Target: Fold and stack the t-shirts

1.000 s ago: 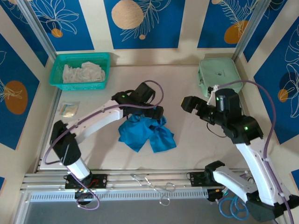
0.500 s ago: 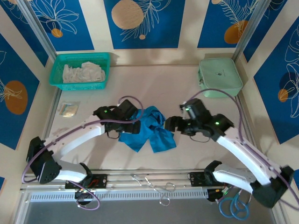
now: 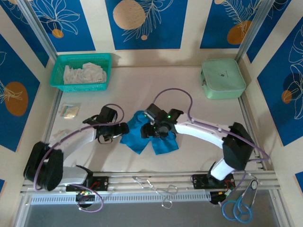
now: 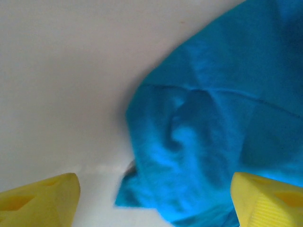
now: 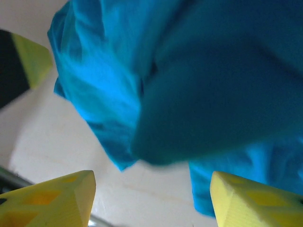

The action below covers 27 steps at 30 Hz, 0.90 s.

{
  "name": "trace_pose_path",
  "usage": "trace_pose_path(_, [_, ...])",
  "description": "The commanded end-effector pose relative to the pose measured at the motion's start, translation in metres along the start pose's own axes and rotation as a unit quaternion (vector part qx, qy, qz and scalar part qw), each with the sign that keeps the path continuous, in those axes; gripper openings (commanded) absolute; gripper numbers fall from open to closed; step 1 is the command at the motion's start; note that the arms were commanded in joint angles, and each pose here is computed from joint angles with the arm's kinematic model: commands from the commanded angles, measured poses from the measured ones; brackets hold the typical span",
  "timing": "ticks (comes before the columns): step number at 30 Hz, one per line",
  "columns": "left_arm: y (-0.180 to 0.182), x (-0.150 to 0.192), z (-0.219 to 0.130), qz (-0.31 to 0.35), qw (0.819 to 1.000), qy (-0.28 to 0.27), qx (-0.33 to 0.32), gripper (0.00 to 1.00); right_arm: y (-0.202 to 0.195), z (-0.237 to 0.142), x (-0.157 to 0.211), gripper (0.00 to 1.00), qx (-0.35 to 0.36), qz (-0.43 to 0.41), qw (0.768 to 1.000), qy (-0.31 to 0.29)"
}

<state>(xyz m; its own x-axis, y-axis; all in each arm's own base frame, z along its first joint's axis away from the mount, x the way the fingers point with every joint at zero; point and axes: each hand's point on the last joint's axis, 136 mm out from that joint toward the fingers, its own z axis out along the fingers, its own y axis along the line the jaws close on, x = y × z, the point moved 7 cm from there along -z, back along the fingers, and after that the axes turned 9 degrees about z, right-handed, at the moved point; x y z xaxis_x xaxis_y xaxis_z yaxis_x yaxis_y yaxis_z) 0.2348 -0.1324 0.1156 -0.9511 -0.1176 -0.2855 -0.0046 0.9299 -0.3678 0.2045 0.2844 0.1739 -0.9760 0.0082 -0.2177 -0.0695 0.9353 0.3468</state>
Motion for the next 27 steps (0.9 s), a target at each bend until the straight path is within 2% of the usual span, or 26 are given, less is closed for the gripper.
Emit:
trace_pose_path(1, [-0.017,-0.019,0.012,0.0,0.997,-0.033,0.072,0.8,0.012,0.011,-0.016,0.65,0.012,-0.028,0.999,-0.037])
trace_pose_path(5, [-0.011,-0.022,0.026,-0.01,0.997,-0.043,0.068,0.76,0.014,0.026,-0.025,0.62,0.036,-0.039,0.997,-0.051])
trace_pose_path(7, [-0.009,-0.024,0.033,-0.012,0.996,-0.045,0.071,0.73,0.016,0.031,-0.028,0.55,0.038,-0.042,0.997,-0.051])
trace_pose_path(8, [-0.008,-0.024,0.038,-0.014,0.996,-0.045,0.074,0.68,0.019,0.032,-0.029,0.47,0.036,-0.044,0.997,-0.051])
trace_pose_path(9, [-0.008,-0.024,0.042,-0.015,0.996,-0.043,0.08,0.58,0.021,0.033,-0.03,0.36,0.035,-0.047,0.997,-0.05])
trace_pose_path(12, [-0.01,-0.026,0.049,-0.021,0.992,-0.052,0.112,0.21,0.027,0.032,-0.033,0.16,0.032,-0.053,0.997,-0.049])
trace_pose_path(13, [-0.011,-0.026,0.049,-0.023,0.991,-0.055,0.12,0.1,0.028,0.03,-0.034,0.04,0.031,-0.054,0.997,-0.051])
trace_pose_path(14, [-0.012,-0.026,0.046,-0.022,0.989,-0.062,0.129,0.0,0.029,0.028,-0.036,0.0,0.031,-0.055,0.997,-0.054])
trace_pose_path(16, [-0.017,-0.027,0.034,-0.014,0.986,-0.08,0.143,0.0,0.034,0.019,-0.038,0.0,0.019,-0.058,0.996,-0.059])
trace_pose_path(19, [-0.024,-0.033,-0.005,0.018,0.983,-0.118,0.137,0.0,0.044,-0.004,-0.043,0.0,-0.007,-0.066,0.995,-0.073])
trace_pose_path(24, [-0.032,-0.036,-0.115,0.093,0.971,-0.207,0.078,0.0,0.06,-0.051,-0.052,0.0,-0.055,-0.084,0.991,-0.088])
trace_pose_path(27, [-0.035,-0.028,-0.166,0.117,0.963,-0.235,0.062,0.0,0.063,-0.072,-0.063,0.0,-0.074,-0.08,0.991,-0.079])
